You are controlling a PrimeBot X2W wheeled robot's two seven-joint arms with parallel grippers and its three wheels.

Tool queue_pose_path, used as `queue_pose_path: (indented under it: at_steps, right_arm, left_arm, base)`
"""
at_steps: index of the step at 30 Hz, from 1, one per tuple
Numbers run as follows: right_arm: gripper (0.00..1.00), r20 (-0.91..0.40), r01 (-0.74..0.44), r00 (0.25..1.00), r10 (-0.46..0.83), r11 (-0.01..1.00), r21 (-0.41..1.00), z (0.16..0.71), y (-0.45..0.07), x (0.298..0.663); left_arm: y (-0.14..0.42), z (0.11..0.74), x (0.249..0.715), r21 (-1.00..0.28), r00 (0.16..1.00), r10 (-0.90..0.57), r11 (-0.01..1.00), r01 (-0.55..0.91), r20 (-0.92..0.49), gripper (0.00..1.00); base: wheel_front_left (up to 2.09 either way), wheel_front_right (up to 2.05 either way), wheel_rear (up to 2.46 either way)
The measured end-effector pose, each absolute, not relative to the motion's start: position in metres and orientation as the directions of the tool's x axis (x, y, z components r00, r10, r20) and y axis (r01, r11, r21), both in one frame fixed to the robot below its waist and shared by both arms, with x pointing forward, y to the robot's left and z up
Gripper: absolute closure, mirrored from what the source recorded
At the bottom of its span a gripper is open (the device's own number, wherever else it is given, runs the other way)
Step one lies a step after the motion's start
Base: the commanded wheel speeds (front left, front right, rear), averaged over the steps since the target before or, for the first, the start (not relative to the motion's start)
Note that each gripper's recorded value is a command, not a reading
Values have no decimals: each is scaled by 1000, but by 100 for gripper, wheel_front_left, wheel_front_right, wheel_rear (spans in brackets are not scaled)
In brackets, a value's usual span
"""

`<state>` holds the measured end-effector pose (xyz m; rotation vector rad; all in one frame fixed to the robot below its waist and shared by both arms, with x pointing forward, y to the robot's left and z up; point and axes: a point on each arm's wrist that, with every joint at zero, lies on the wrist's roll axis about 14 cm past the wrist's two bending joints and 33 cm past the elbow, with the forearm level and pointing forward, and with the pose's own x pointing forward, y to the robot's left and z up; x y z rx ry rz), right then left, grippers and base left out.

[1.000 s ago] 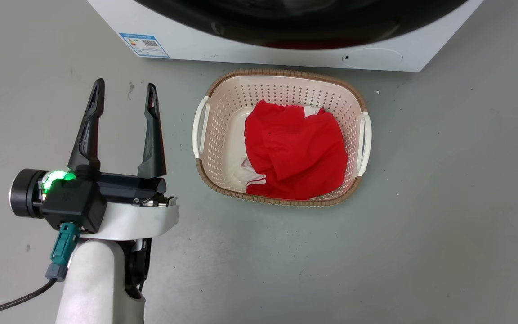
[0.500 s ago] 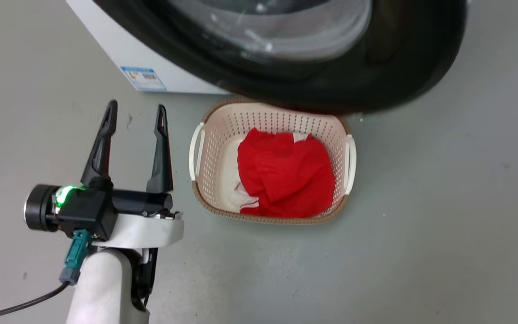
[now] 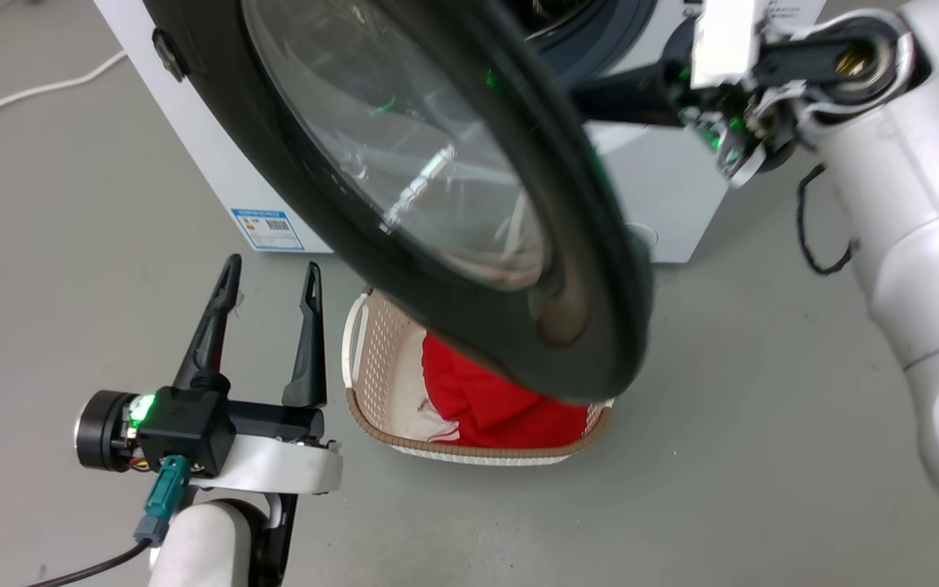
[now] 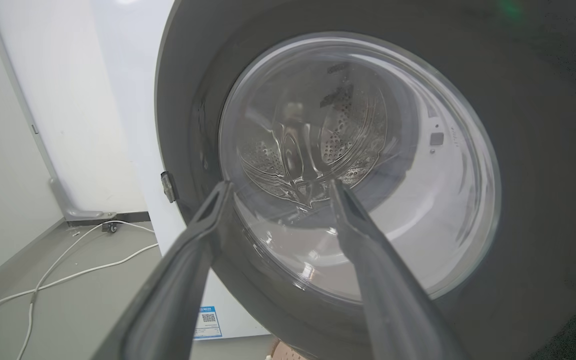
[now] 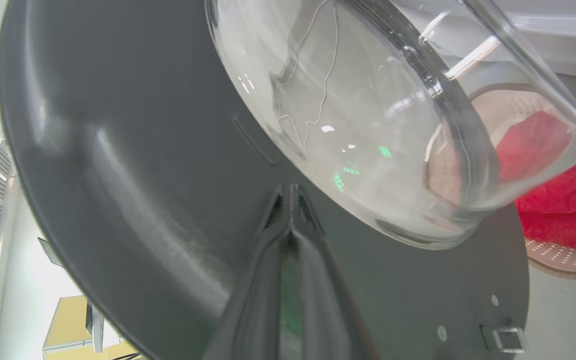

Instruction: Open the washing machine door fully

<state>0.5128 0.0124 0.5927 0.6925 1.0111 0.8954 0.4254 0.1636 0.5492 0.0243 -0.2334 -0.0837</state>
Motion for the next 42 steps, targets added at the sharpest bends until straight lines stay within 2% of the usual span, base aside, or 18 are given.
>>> queue_pose_path:
  at_steps: [9,16,18,20,22,27,31,32,33,34,37,42]
  right_arm:
    - [100,-367,-367,105,924,379,850,591,44,469]
    - [100,-320,-388,54,946,315,866,589,58,445]
    - [100,-305,-397,61,950,304,866,589,60,441]
    - [100,-277,-399,97,956,292,869,591,60,442]
    - [100,-235,-399,166,958,284,872,596,55,449]
    - [100,-132,-382,415,900,304,873,606,14,480]
    - [100,-66,-343,606,793,335,878,604,-30,497]
    - [69,-45,-332,654,755,341,879,604,-43,500]
    - [6,-27,-320,700,714,347,881,603,-55,502]
    - [0,-14,-313,744,668,367,876,600,-67,502]
    - [0,11,-272,852,523,424,864,588,-103,498]
    - [0,9,-184,943,334,495,849,556,-141,476]
  left_arm:
    - [166,553,415,21,969,-77,997,74,233,0]
    - [164,555,414,20,968,-82,997,80,238,0]
    - [164,555,414,18,968,-84,996,82,237,0]
    - [163,555,414,17,967,-86,996,85,240,0]
    - [162,556,414,16,967,-88,996,87,241,0]
    - [162,556,414,14,967,-88,996,87,241,0]
    - [164,559,412,14,966,-80,997,79,247,0]
    - [165,559,412,14,966,-78,997,77,247,0]
    - [165,559,411,14,966,-78,997,77,246,0]
    - [165,559,409,14,966,-78,997,76,246,0]
    - [166,557,404,13,968,-73,997,72,240,0]
    - [167,557,399,13,969,-71,997,70,236,0]
  base:
    - [0,0,0]
    - [0,0,0]
    - [0,0,0]
    - [0,0,0]
    - [0,0,0]
    - [0,0,0]
    - [0,0,0]
    - [0,0,0]
    - [0,0,0]
    - [0,0,0]
    - [0,0,0]
    - [0,0,0]
